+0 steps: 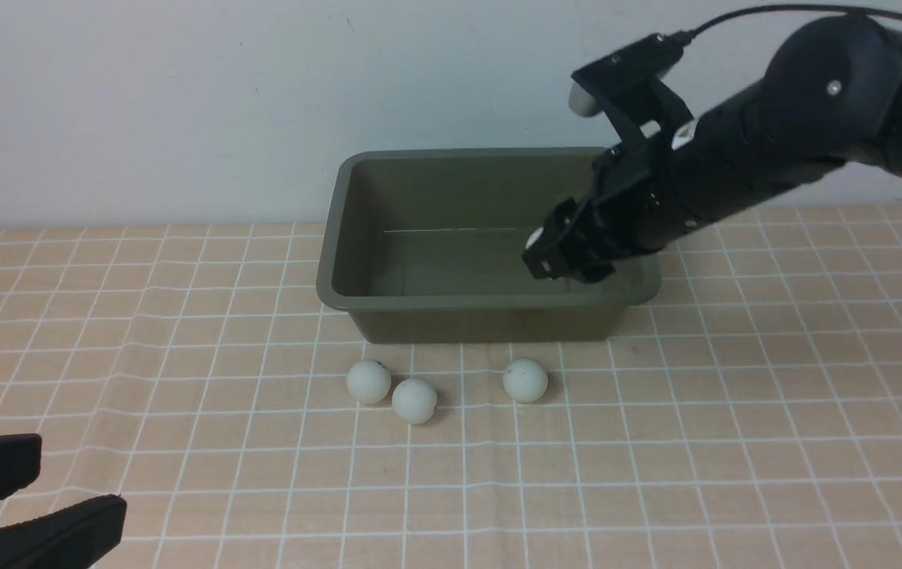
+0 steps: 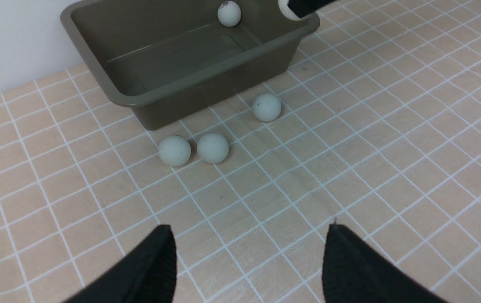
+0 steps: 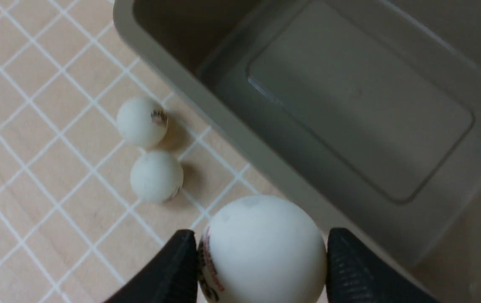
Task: Put the table tennis balls into the box on the light coffee tablecloth.
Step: 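Release the ping pong ball into the bin and lift the gripper away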
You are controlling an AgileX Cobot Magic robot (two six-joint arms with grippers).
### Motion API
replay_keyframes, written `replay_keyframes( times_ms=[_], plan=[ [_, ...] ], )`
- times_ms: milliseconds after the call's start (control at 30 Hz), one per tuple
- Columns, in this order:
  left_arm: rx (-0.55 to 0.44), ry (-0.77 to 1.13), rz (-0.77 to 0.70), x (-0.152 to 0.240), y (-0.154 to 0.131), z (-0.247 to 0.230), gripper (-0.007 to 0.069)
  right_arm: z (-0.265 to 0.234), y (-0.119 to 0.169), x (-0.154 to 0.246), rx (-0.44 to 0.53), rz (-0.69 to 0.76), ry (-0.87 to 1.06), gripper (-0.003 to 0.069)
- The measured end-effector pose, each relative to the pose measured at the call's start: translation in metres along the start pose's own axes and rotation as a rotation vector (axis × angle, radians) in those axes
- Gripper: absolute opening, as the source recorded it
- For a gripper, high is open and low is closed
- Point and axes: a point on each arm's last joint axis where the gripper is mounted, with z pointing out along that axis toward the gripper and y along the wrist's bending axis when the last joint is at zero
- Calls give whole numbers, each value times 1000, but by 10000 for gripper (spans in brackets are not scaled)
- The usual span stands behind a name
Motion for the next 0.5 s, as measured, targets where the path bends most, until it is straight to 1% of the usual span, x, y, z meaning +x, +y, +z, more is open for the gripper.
replay_keyframes(
  times_ms=[33, 167, 300, 467, 500],
  plan=[
    [0, 0, 0, 0, 0, 0, 392, 11, -4, -8, 1, -1, -4, 359],
    [0, 1, 0, 0, 0, 0, 392, 48, -15, -18, -3, 4, 13, 359],
    [1, 1, 0, 0, 0, 0, 392, 76, -24, -19, -3, 11, 33, 359],
    [0, 3, 1, 0, 0, 0, 392, 80, -33, -19, 11, 20, 29, 360],
    [0, 4, 2, 0, 0, 0, 392, 79, -36, -20, 21, 15, 25, 373]
  ],
)
